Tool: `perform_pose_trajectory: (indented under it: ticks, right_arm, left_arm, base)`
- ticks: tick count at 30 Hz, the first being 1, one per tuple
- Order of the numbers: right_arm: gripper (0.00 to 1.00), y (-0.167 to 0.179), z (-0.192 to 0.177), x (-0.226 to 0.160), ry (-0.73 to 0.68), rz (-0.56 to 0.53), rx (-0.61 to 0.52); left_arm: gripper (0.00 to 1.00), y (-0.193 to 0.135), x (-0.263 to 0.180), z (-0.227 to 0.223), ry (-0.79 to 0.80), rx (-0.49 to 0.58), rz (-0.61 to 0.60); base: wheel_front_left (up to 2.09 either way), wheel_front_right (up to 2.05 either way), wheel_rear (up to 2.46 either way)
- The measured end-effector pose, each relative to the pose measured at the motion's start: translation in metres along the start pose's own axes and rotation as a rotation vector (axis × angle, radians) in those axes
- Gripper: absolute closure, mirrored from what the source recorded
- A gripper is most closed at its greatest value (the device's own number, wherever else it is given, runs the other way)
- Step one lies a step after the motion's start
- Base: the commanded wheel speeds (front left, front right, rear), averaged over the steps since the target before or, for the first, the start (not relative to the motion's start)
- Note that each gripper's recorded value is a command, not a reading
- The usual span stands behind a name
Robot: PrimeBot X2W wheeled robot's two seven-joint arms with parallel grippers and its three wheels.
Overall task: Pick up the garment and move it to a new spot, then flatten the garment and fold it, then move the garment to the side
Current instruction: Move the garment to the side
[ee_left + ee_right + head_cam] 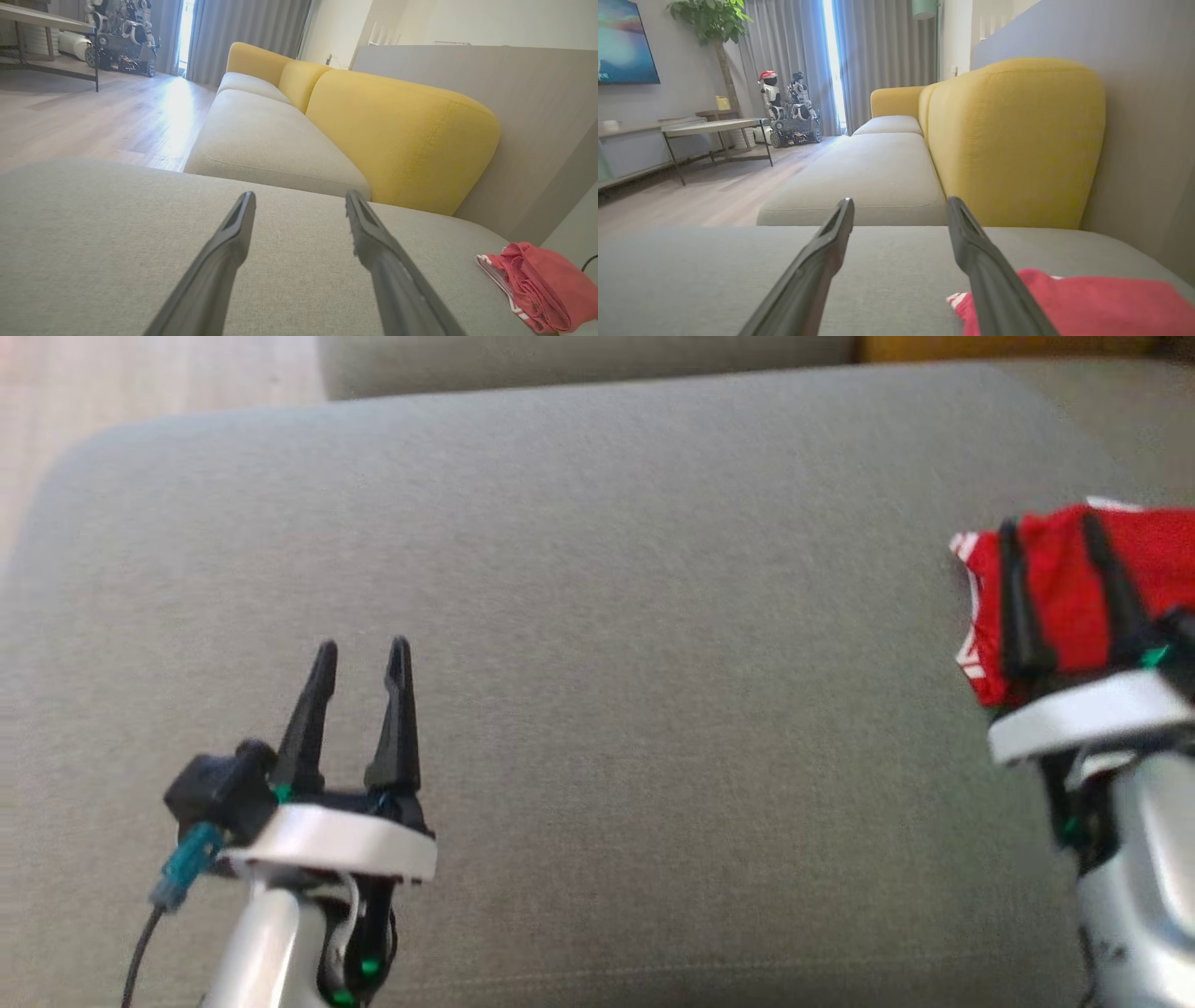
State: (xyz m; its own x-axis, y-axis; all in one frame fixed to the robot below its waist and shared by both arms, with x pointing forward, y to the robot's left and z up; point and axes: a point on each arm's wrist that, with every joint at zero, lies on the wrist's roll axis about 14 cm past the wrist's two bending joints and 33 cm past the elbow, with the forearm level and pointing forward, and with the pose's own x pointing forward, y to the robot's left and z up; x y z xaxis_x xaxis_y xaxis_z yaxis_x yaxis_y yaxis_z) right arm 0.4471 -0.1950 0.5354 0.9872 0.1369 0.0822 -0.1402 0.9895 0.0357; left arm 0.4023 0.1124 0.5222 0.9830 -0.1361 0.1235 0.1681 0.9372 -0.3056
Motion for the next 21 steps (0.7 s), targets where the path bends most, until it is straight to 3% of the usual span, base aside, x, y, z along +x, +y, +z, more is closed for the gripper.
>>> perform_pose_trajectory:
  ticks: [11,21]
  right_arm:
    - [0.00,0.042,-0.015,-0.035,-0.009,0.015,0.088]
    - [0.00,0.045,-0.020,-0.045,-0.010,-0.001,0.086]
  left_arm:
    - [0.00,0.016,-0.044,0.006,-0.006,-0.059,0.073]
    - [0.00,0.020,-0.048,0.006,-0.008,-0.100,0.082]
  base:
    - [0.00,0.00,0.00]
    - [0.00,0.00,0.00]
